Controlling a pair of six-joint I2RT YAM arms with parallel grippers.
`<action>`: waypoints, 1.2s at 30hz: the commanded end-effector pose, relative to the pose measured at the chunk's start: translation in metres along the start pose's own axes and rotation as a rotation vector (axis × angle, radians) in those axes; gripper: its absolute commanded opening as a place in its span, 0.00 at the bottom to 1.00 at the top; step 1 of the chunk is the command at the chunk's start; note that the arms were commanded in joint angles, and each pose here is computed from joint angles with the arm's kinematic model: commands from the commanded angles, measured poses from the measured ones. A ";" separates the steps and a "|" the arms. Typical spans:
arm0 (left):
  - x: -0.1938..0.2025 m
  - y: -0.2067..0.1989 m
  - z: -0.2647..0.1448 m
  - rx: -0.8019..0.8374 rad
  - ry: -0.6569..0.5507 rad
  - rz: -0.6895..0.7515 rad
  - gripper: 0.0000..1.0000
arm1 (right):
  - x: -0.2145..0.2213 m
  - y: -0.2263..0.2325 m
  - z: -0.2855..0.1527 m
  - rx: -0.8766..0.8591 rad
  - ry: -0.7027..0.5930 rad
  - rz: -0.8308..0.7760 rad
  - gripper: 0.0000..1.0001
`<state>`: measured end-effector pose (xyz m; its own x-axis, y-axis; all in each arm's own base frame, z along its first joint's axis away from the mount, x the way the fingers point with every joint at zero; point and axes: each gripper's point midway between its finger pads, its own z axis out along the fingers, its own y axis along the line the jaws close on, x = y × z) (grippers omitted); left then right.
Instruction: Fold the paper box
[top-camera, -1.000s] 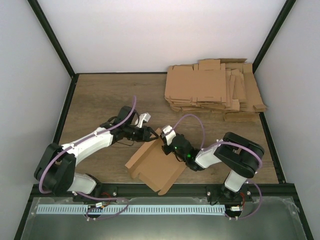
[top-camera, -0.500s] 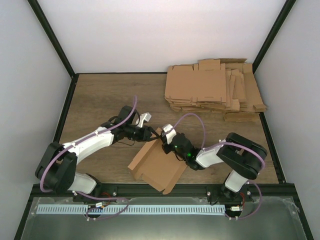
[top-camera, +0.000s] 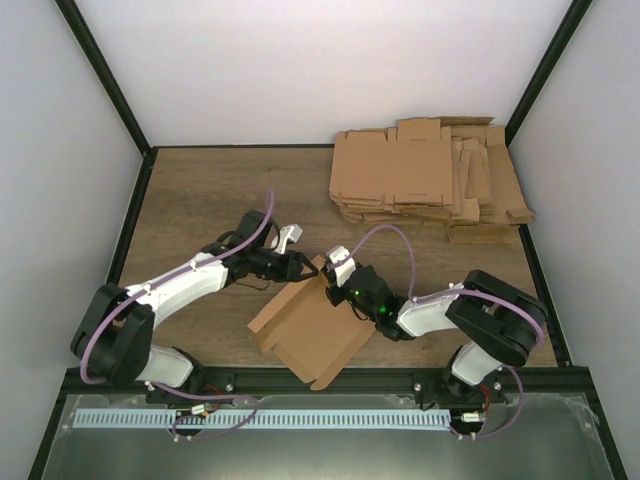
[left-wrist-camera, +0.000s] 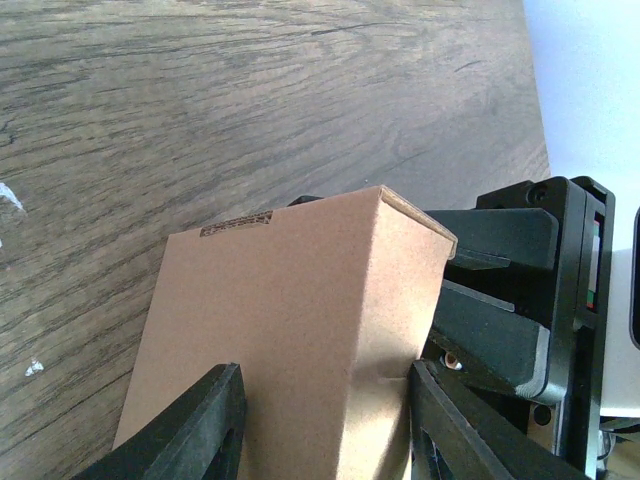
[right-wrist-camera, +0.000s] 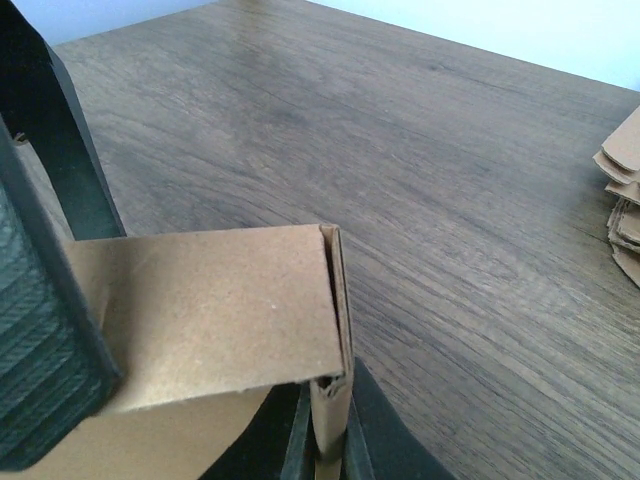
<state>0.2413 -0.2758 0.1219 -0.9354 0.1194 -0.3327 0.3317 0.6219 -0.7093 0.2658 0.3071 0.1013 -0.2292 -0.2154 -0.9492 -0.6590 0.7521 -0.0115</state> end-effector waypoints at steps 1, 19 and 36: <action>0.003 -0.006 0.005 0.034 0.030 -0.006 0.48 | -0.006 0.003 0.004 -0.009 -0.019 0.004 0.01; -0.008 -0.009 -0.011 -0.007 -0.076 0.027 0.72 | -0.004 0.000 0.000 0.002 -0.029 0.033 0.20; -0.002 0.007 0.003 -0.065 -0.002 0.040 0.55 | 0.042 0.001 0.004 -0.010 0.036 0.060 0.33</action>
<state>0.2462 -0.2739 0.1207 -0.9239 0.1194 -0.3635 0.3492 0.6515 -0.6735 0.2522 0.2956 0.0592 -0.3077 -0.2096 -0.9281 -0.6572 0.7522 0.0480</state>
